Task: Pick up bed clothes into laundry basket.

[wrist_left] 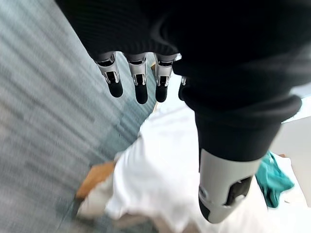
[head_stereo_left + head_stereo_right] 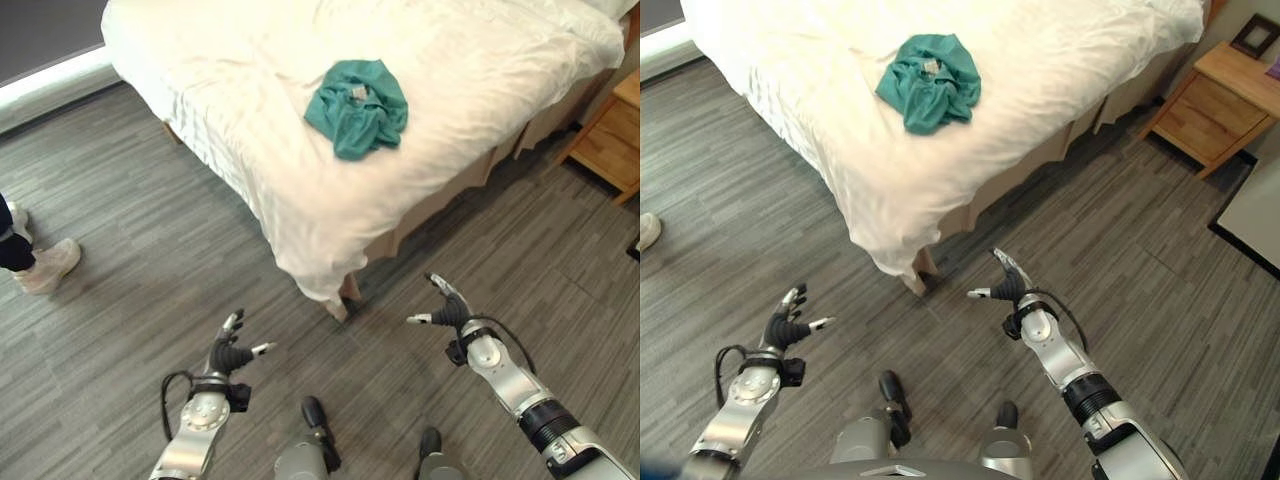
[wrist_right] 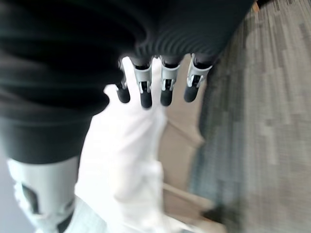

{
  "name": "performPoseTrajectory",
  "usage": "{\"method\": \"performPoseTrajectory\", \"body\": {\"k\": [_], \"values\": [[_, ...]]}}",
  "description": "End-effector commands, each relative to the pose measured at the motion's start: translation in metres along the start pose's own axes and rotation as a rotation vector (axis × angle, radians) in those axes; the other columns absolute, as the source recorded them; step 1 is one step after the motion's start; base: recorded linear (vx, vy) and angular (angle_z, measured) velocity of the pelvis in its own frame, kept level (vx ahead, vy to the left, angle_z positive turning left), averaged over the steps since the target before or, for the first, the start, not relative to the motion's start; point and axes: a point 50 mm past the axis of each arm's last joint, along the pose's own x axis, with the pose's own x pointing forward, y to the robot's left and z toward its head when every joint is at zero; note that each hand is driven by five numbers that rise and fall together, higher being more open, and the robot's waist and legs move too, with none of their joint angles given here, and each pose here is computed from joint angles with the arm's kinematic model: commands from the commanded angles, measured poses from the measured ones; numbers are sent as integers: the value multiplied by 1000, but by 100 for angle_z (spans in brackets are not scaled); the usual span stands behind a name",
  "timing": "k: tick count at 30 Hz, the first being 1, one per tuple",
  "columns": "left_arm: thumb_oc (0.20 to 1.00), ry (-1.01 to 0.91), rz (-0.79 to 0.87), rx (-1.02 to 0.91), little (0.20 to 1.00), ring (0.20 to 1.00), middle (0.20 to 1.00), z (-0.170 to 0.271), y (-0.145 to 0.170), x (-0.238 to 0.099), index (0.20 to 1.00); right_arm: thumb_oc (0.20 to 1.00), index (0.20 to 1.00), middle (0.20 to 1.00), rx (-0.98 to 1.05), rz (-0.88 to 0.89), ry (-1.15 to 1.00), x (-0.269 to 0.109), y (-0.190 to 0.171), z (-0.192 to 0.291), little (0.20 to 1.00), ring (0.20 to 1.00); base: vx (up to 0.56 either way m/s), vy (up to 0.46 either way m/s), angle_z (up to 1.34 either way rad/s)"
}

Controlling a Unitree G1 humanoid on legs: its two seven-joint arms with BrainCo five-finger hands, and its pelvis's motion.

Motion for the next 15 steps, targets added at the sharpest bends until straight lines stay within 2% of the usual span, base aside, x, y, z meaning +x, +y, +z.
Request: {"method": "performPoseTrajectory", "body": {"k": [1, 7, 15], "values": [[1000, -178, -30, 19, 1000, 1000, 1000, 39, 3, 7, 1000, 1000, 1000, 1000, -31, -64, -185, 24, -22, 49, 1000, 1000, 420, 305, -44], [1000, -219, -21, 54, 1000, 1000, 1000, 49, 11, 10, 1000, 1000, 1000, 1000, -37, -113, -240, 35, -29, 68, 1000, 1000, 262, 163, 15], [1000, -278, -35, 21, 1000, 1000, 1000, 67, 6, 19, 1000, 1000, 1000, 1000, -30, -168, -219, 40, -41, 67, 1000, 1000, 406, -34, 38]]}}
